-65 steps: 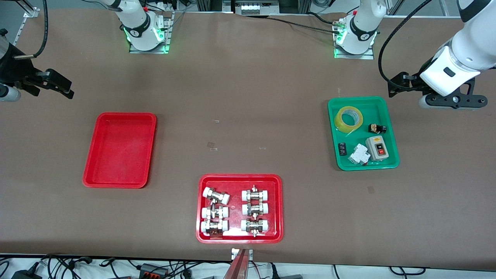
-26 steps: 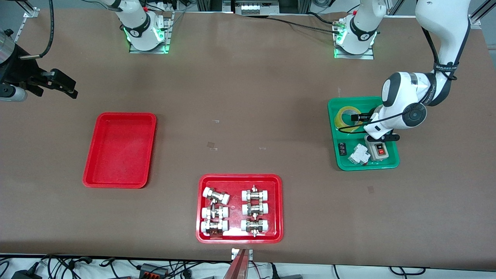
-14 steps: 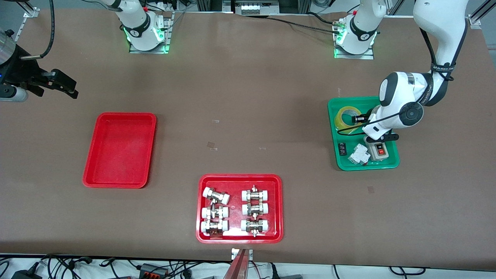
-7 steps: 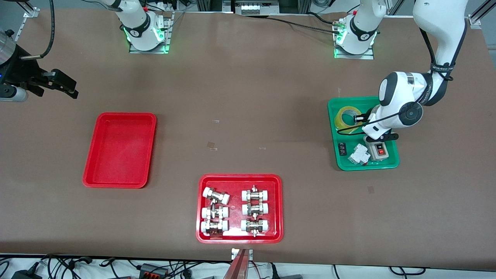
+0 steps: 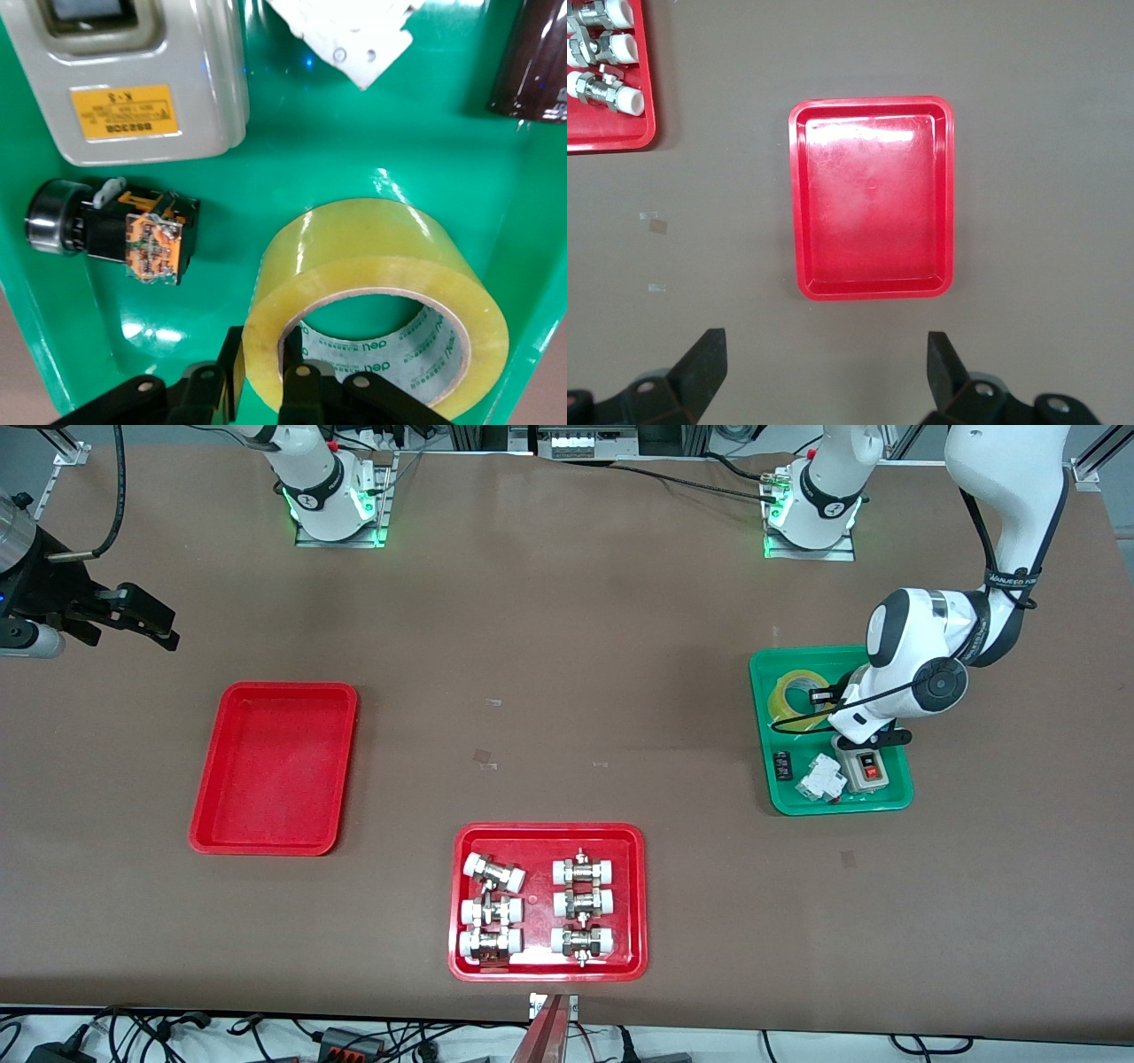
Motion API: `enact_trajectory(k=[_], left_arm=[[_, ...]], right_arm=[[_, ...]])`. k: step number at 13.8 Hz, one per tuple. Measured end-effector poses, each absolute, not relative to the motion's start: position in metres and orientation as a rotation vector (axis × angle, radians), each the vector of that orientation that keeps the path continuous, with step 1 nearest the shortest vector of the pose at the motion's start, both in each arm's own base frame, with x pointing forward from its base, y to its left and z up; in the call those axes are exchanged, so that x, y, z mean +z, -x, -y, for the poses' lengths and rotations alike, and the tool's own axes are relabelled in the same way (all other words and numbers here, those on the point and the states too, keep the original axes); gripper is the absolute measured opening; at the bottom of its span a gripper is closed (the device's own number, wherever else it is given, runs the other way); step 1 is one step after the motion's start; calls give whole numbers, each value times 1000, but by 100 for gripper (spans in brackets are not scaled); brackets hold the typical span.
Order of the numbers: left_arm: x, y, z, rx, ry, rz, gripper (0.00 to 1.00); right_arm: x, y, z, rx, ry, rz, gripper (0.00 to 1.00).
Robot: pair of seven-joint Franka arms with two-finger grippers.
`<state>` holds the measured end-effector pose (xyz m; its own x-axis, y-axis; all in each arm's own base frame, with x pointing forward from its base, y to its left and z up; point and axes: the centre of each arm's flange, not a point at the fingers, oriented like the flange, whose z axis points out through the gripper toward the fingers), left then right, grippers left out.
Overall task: Left arm passes tape to right arm into tray
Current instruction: 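Lift the tape roll with the left gripper and carry it toward the middle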
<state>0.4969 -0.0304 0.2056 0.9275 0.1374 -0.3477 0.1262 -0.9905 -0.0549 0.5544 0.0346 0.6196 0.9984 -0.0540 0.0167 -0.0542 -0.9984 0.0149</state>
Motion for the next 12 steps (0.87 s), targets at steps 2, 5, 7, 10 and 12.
enact_trajectory(k=[2,5,7,10,12], left_arm=[[223,-500,26,538,3056,221,21],[286,-518,13,542,3053,257,21],[357,-538,1,536,3068,222,21],[468,-557,9,530,3094,115,21],[501,-562,23,501,3168,104,21]], right_arm=[[620,-554,-35,25,-3125,85,100],[620,-554,-35,26,-3125,85,100],[620,-554,-35,25,-3125,85,100],[620,-554,-34,25,-3124,86,100],[617,-555,-32,18,-3113,87,100]])
